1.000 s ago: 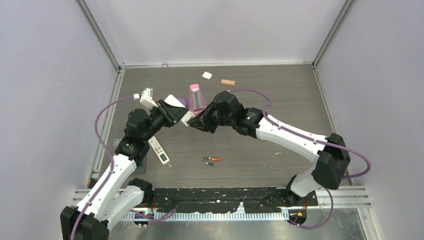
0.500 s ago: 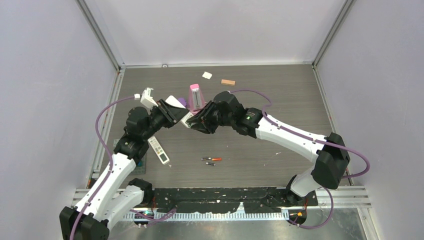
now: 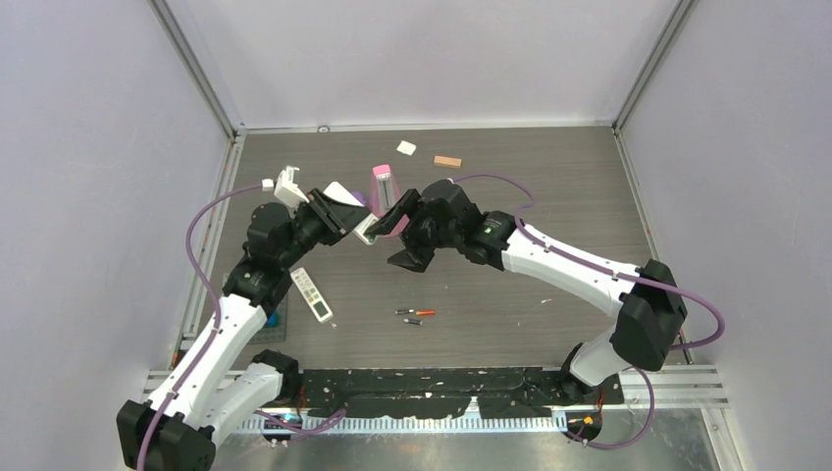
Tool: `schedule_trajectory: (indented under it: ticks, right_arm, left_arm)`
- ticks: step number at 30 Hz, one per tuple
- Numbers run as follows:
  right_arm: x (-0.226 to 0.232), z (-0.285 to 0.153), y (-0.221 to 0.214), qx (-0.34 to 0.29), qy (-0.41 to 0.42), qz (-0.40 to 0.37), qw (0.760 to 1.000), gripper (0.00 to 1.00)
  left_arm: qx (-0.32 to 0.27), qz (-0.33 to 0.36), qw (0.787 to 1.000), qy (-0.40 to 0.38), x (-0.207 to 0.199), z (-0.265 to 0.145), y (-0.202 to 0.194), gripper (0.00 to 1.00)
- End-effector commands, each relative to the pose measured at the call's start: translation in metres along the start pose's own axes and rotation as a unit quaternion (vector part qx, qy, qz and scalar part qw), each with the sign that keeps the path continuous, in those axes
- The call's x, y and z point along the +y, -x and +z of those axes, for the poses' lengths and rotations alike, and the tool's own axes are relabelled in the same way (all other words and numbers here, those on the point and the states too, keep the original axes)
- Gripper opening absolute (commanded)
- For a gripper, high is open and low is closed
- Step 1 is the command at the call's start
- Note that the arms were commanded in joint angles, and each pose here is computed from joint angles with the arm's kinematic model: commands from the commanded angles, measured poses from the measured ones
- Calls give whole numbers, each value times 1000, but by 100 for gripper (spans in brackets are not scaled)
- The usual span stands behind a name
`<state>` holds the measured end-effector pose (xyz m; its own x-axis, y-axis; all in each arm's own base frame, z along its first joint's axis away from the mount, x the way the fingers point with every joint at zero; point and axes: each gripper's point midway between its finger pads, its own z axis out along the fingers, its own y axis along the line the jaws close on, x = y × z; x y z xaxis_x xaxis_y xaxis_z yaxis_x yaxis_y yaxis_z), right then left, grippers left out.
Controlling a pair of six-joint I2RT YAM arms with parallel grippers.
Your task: Load the batteries into the remote control
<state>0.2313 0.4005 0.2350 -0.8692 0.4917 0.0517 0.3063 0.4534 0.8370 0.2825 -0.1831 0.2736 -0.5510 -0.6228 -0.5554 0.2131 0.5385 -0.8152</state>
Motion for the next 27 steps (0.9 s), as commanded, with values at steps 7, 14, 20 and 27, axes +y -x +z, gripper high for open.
schedule_trajectory:
  ticks: [7,14,20,27]
  right_arm:
    - [58,-35,-14,20,129,-65,989,100]
    - [60,-54,-11,8,147,-81,986,97]
    - [55,-61,-8,2,146,-83,986,96]
    - [41,-64,2,6,135,-164,977,96]
  left_arm:
    - [26,-22,999,-12,-14,1,-4,0]
    - [26,-25,999,-7,-14,0,-3,0]
    - [27,-29,999,-7,-11,0,-5,0]
    - [49,-30,998,-32,-24,-5,-8,0]
